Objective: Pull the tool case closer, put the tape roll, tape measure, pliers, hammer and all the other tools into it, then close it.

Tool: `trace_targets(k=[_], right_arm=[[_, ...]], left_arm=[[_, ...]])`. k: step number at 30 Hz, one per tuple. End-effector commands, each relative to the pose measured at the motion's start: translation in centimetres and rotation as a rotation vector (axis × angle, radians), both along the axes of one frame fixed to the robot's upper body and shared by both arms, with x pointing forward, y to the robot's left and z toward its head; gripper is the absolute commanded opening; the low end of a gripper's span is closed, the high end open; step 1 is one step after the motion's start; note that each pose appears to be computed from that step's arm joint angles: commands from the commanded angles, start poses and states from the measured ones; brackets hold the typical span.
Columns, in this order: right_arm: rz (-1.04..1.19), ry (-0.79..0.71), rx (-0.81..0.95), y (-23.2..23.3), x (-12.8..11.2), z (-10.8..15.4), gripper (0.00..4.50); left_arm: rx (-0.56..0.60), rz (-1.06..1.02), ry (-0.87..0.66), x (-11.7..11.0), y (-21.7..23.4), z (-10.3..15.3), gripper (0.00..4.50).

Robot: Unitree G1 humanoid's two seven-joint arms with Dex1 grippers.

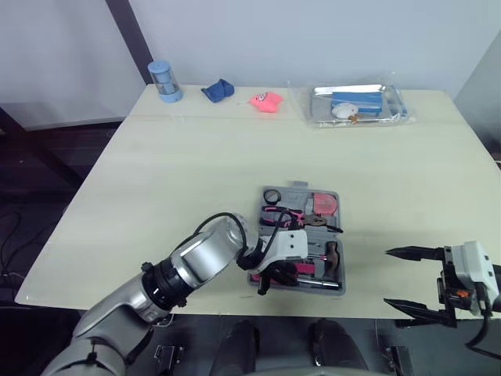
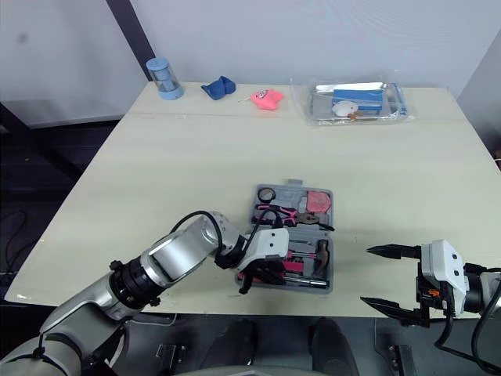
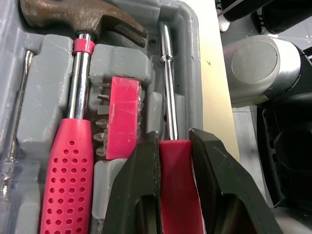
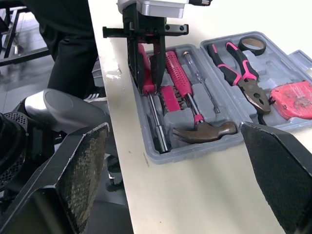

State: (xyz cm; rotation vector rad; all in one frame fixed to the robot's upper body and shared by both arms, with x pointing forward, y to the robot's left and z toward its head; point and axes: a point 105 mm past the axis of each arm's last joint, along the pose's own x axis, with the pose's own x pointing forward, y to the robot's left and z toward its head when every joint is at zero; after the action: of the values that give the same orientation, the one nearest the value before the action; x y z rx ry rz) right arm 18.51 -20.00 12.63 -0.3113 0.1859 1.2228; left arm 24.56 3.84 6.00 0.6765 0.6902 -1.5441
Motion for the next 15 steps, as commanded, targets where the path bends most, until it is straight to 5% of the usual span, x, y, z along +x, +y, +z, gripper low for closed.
trace_targets(k=[1,5,13,15], right_arm=[[0.005,-0.041,0.000,0.0,0.0,0.6,4.50],[0.003,-0.044,0.000,-0.1,0.1,0.6,4.50],[0.001,-0.055,0.000,-0.2,0.5,0.6,4.50],[0.000,-0.058,0.008,0.0,0.5,0.5,4.50]], left_arm=[[-0.028,-0.024,-0.024,0.0,-0.4,0.3,1.77],[-0.030,-0.031,-0.058,0.2,-0.3,0.4,3.68],[-0.058,-0.043,-0.087,0.0,0.5,2.6,3.68],[-0.140,-0.047,-0.091,-0.1,0.3,3.7,3.68]])
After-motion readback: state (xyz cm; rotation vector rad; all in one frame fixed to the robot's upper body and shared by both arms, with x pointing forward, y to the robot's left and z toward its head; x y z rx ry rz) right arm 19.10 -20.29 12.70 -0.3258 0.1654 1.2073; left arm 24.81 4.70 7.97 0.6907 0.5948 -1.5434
